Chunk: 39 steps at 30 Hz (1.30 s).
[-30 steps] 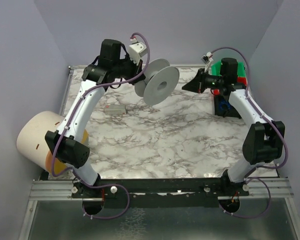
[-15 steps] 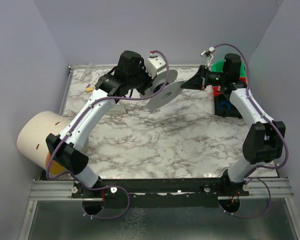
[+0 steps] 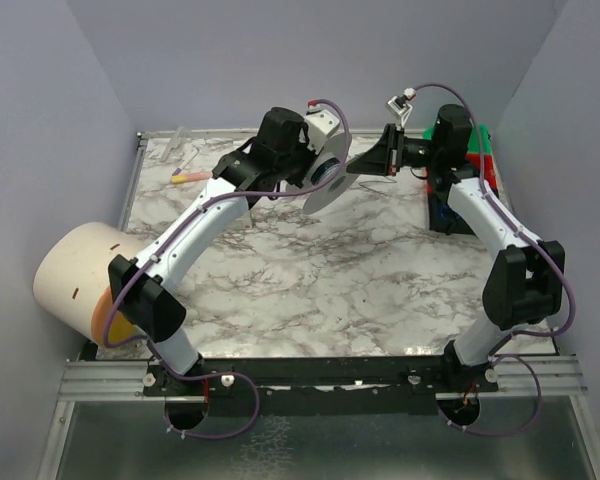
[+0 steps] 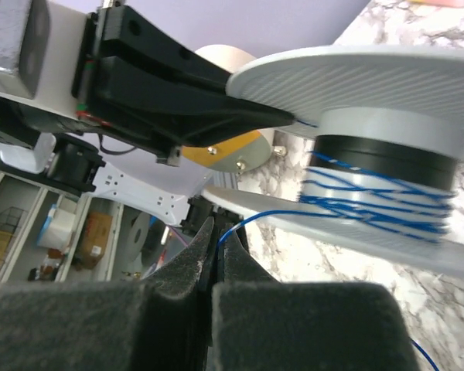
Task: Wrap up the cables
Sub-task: Wrap the cable around the cable reel.
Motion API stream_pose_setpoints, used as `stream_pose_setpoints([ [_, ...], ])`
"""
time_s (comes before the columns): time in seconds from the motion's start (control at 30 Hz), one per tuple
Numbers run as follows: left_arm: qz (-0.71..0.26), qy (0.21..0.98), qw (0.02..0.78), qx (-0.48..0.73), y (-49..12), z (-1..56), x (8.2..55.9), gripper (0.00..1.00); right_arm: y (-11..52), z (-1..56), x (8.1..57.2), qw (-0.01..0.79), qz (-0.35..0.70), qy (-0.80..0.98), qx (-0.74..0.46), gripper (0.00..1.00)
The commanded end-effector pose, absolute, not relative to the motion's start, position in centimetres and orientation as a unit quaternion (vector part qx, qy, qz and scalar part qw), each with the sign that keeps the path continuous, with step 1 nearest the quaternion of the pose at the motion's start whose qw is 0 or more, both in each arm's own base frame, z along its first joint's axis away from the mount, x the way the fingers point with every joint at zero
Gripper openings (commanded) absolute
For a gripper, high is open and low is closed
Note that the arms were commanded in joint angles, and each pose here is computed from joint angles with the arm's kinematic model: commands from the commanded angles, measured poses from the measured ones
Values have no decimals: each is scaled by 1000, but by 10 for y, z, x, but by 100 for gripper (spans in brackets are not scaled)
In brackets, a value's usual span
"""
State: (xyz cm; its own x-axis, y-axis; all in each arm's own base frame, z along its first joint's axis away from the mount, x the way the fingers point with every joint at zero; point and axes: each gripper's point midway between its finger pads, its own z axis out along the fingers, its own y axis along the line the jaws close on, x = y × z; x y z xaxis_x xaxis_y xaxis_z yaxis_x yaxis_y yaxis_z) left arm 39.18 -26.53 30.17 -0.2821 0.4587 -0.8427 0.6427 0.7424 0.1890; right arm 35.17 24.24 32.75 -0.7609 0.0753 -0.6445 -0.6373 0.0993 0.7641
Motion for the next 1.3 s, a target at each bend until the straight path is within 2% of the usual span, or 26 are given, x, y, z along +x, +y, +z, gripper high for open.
stream_pose_setpoints([
  [0.0, 17, 822, 528, 215, -219, 311, 435, 0, 258, 364, 325, 267, 662, 653, -253, 1],
  [0.17, 16, 829, 524, 193, -220, 305, 440, 0, 288, 356, 312, 258, 659, 651, -275, 1],
  [0.43, -48, 833, 520, 185, -238, 309, 442, 0, 330, 292, 300, 239, 621, 685, -297, 0],
  [0.73, -241, 831, 485, 128, -223, 323, 455, 0, 337, 239, 298, 225, 597, 711, -295, 0],
  [0.93, -291, 827, 471, 99, -215, 319, 457, 0, 350, 210, 279, 190, 583, 726, -311, 0],
  [1.1, -321, 818, 471, 76, -203, 326, 459, 0, 352, 194, 275, 201, 556, 738, -325, 0],
  [1.27, -382, 794, 471, 45, -181, 342, 461, 0, 339, 177, 286, 248, 492, 762, -341, 1],
])
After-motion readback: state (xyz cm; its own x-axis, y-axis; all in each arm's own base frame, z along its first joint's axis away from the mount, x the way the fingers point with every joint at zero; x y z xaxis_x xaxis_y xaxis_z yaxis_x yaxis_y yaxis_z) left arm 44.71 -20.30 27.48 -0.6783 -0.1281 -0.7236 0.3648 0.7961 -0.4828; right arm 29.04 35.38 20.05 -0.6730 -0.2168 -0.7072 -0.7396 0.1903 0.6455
